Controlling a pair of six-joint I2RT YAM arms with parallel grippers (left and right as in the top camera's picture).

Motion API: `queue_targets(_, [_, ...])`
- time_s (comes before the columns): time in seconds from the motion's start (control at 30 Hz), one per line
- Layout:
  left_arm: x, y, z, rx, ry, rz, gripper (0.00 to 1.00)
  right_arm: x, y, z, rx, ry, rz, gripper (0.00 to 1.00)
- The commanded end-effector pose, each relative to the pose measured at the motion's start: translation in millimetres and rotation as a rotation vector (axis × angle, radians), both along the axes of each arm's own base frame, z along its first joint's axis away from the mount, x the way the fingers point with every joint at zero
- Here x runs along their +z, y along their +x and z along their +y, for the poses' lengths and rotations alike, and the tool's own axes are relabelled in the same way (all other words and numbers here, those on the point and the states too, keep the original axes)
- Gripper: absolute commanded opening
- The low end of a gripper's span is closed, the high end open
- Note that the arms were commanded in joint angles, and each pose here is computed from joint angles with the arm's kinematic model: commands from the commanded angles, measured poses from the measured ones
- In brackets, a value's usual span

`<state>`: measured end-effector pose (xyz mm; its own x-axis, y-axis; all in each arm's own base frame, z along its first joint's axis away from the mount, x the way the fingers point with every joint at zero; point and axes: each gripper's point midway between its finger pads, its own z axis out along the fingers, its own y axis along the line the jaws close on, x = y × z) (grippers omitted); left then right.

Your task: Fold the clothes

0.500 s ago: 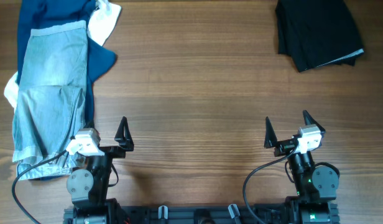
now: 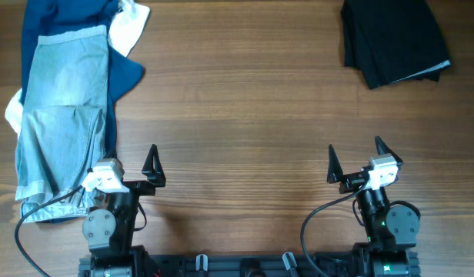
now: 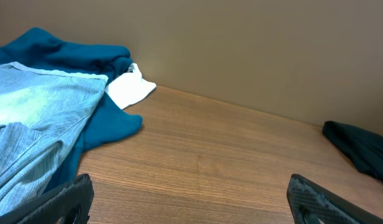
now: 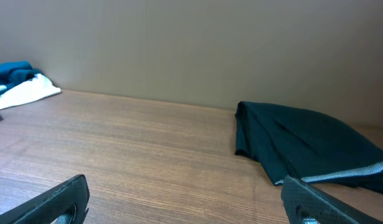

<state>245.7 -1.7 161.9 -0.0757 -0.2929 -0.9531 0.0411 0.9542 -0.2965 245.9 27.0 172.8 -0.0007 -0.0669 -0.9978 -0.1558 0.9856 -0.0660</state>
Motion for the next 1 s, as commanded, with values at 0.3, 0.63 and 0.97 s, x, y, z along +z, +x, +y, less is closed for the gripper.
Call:
queue_targets(0.3, [-3.0,0.2,0.1,0.000,0.002,0.006,1.00,-0.9,0.5,-0.8,-0.007,0.015,0.005,1.00])
queue_targets(0.63, [-3.0,0.2,0.0,-0.001,0.002,0.006,1.00,-0.9,0.5,-0.8,-0.007,0.015,0.005,1.00])
queue_targets(0.97, [-2.2,0.2,0.1,0.000,0.002,0.002,1.00,-0.2,0.8,-2.6,-0.017,0.015,0.002,1.00])
